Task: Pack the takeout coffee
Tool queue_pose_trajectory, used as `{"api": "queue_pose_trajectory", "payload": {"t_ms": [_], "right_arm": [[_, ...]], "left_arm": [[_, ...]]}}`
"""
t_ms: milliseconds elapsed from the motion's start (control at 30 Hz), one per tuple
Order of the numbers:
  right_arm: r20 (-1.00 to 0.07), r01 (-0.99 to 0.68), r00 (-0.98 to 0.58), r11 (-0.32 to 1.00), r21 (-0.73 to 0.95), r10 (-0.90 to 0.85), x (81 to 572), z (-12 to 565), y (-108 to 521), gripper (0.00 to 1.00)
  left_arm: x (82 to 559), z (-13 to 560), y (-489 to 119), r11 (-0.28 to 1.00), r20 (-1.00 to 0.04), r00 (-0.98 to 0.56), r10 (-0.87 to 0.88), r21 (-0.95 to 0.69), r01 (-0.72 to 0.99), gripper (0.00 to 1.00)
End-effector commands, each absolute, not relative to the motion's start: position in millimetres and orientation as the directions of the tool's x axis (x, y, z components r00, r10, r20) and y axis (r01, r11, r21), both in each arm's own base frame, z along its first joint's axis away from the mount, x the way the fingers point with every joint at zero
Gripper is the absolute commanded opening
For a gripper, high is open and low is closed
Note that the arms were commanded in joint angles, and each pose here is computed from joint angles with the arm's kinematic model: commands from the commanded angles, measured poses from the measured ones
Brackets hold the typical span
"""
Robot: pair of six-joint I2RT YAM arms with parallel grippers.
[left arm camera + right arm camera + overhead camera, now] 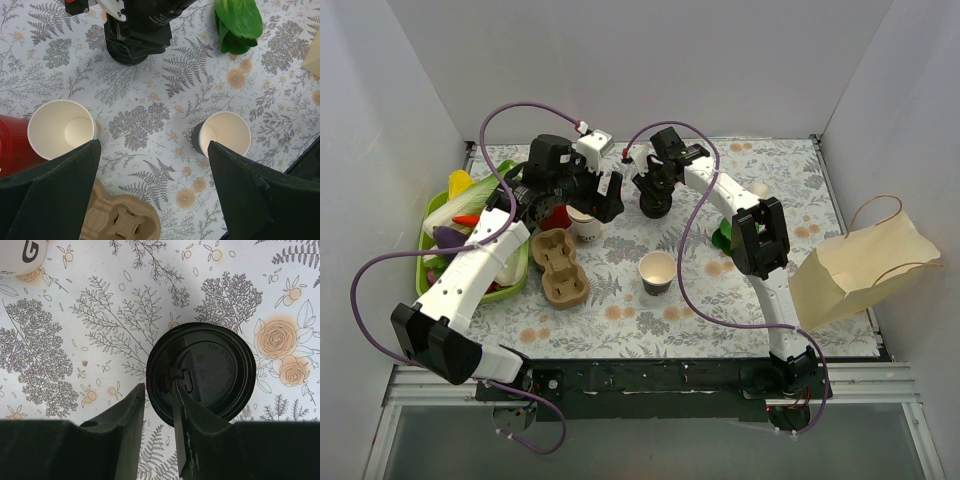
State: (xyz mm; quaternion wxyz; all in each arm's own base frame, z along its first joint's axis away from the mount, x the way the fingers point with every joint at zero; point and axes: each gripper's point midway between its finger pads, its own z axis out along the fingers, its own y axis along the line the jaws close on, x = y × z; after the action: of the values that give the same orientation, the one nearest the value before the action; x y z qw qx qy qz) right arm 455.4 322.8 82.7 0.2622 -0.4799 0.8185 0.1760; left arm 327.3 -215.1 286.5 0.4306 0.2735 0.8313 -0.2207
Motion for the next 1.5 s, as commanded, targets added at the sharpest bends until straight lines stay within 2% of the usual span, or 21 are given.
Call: {"api": "queue_pose_trajectory", "payload": {"t_ms": [0,733,933,1467], "right_arm": [[-0.634,-0.875,-0.38,0.484,0.01,-0.674,466.1,97.2,324.6,0.37],[-0.625,-0.875,-0.383,0.485,0.009,-0.68,467.4,90.2,323.2,0.36],[-0.626,-0.876,-0.383,0.482,0.014,-0.679,466.9,89.2,324.2,0.33],[-0.644,-0.889,-0.393,0.45,0.084,-0.656,455.7,92.7,332.8,0.37]], "left_arm": [[327.7,287.5,-215.9,0.747,-0.841,-0.475,0.259,-0.137,0.65,0.9],[328.4,284.5,-216.0,0.748,-0.837,-0.48,0.262,-0.138,0.649,0.9],[328.2,284.5,-215.5,0.749,-0.836,-0.48,0.263,-0.136,0.648,0.9],[328.3,283.2,-214.9,0.75,-0.835,-0.483,0.264,-0.137,0.647,0.9]]}}
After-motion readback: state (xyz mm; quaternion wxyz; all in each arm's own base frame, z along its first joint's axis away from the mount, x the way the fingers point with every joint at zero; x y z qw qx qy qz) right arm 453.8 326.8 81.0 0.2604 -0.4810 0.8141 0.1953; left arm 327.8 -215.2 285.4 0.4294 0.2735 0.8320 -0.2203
